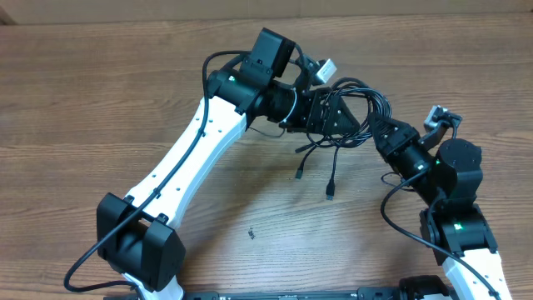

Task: Untangle cables

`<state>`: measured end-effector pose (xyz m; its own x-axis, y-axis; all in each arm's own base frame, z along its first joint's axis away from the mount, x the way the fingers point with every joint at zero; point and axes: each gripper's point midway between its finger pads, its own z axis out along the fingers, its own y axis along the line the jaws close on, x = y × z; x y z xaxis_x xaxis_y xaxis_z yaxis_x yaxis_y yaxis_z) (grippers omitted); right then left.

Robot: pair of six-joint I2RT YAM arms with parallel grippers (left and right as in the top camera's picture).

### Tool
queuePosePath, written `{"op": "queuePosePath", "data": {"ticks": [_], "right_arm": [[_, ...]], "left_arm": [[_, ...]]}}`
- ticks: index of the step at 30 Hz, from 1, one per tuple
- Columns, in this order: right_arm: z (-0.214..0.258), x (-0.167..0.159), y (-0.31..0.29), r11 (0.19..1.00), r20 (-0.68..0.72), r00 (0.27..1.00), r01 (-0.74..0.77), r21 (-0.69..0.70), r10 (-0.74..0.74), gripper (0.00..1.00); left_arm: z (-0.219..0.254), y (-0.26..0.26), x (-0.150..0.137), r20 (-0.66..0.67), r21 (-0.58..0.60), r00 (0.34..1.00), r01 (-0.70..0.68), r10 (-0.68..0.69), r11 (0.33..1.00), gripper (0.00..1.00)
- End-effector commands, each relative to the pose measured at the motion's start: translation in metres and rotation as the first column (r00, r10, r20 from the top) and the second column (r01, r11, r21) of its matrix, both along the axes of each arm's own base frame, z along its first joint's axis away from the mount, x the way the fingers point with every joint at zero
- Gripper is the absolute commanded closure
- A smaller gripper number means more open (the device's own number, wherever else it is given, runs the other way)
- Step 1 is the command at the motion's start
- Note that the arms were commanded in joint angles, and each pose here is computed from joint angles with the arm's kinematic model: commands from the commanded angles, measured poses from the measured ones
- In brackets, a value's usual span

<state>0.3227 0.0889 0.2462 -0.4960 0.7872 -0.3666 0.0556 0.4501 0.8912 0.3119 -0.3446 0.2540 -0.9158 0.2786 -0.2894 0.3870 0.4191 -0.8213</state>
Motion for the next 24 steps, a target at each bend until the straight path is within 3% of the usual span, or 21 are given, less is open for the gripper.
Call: {"op": "queuePosePath", "data": {"ticks": [1,2,5,11,14,16,22,24], "right_arm": [[0.019,0.003,-0.004,0.999,0.036,0.999,0.038,0.035,-0.039,0.96],[0.019,0.003,-0.004,0.999,0.036,0.999,0.037,0.034,-0.039,0.96],[0.019,0.003,-0.004,0.999,0.036,0.999,0.037,0.035,-0.038,0.96],[0.013,0.001,-0.004,0.999,0.015,0.999,0.033,0.027,-0.033,0.96],[0.003,-0.002,-0.004,1.0,-0.023,0.999,0.029,0.003,-0.029,0.94],[-0.002,-0.003,-0.005,0.999,-0.026,0.999,0.022,-0.032,-0.023,0.86],[-0.008,-0.005,-0.005,0.971,0.033,0.998,-0.043,-0.235,0.053,0.33],[-0.009,-0.006,-0.005,0.958,0.05,0.996,-0.056,-0.281,0.073,0.2]], "left_arm": [[0.019,0.002,0.003,0.037,-0.006,0.999,-0.04,0.04,0.999,0.15],[0.018,0.002,0.003,0.038,-0.003,0.998,-0.043,0.043,0.999,0.31],[0.018,0.002,0.005,0.045,-0.003,0.998,-0.046,0.046,0.999,0.65],[0.014,0.005,0.014,0.089,0.026,0.993,-0.079,0.077,0.997,0.96],[0.012,0.006,0.017,0.153,0.035,0.987,-0.06,0.054,0.998,0.96],[0.012,0.007,0.018,0.183,0.036,0.982,-0.047,0.039,0.998,0.96],[0.003,0.036,0.044,0.253,0.093,0.963,-0.115,0.088,0.989,0.96],[0.001,0.044,0.049,0.26,0.1,0.961,-0.124,0.095,0.987,0.96]]}}
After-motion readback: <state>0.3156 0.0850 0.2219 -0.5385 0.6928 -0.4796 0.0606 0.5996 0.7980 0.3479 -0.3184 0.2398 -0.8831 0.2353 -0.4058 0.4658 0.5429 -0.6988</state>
